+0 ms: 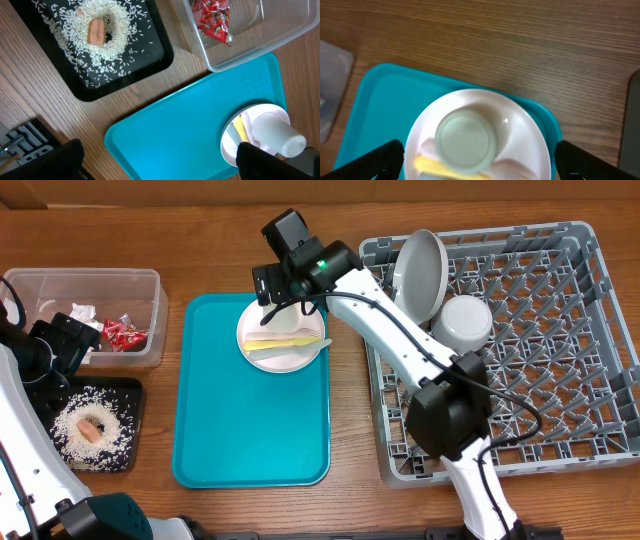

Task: Sort waste into correct bins and load items into the dishwasher rack
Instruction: 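Grasp the white cup on the plate with the right gripper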

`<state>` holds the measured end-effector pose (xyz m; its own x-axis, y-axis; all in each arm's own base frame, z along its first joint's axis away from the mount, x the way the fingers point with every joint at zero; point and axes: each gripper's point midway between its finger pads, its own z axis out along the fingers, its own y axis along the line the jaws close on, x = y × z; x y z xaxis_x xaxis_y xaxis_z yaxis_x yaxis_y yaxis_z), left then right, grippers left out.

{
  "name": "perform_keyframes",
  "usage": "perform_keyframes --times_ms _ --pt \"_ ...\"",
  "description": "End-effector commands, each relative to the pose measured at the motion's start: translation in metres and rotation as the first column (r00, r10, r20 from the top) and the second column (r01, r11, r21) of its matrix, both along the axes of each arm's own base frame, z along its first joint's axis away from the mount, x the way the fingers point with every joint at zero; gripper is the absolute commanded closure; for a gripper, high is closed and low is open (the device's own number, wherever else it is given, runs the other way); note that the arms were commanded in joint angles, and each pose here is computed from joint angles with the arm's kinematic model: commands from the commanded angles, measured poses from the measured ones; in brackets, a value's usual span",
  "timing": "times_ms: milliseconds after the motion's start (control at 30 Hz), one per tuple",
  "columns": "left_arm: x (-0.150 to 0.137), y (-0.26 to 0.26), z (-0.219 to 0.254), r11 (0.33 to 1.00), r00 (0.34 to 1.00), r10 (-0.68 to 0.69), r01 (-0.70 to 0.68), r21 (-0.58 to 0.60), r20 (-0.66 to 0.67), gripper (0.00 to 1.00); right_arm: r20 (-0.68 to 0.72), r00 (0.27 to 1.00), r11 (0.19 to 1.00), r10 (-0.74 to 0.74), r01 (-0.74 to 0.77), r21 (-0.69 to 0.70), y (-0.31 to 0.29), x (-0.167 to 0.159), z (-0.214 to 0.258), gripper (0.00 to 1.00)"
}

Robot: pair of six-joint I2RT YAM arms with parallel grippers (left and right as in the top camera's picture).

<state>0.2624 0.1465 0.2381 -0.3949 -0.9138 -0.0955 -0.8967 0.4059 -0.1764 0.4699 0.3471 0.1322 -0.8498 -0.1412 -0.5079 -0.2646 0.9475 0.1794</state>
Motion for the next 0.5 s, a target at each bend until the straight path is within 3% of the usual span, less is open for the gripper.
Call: perform_keyframes --times_ms 0,467 --pt "0.0 -0.003 -0.001 1.0 1.0 0.002 -0.002 -0.005 -0.004 0.0 0.019 0.999 0.999 -0.031 0.031 -0.032 -0.001 0.011 -0.019 0.0" --pt "0.0 -0.002 -0.001 1.0 1.0 0.002 -0.002 -0.004 -0.003 0.0 0.051 0.999 0.998 0.008 -0.005 -0.062 0.019 0.005 -0.04 0.0"
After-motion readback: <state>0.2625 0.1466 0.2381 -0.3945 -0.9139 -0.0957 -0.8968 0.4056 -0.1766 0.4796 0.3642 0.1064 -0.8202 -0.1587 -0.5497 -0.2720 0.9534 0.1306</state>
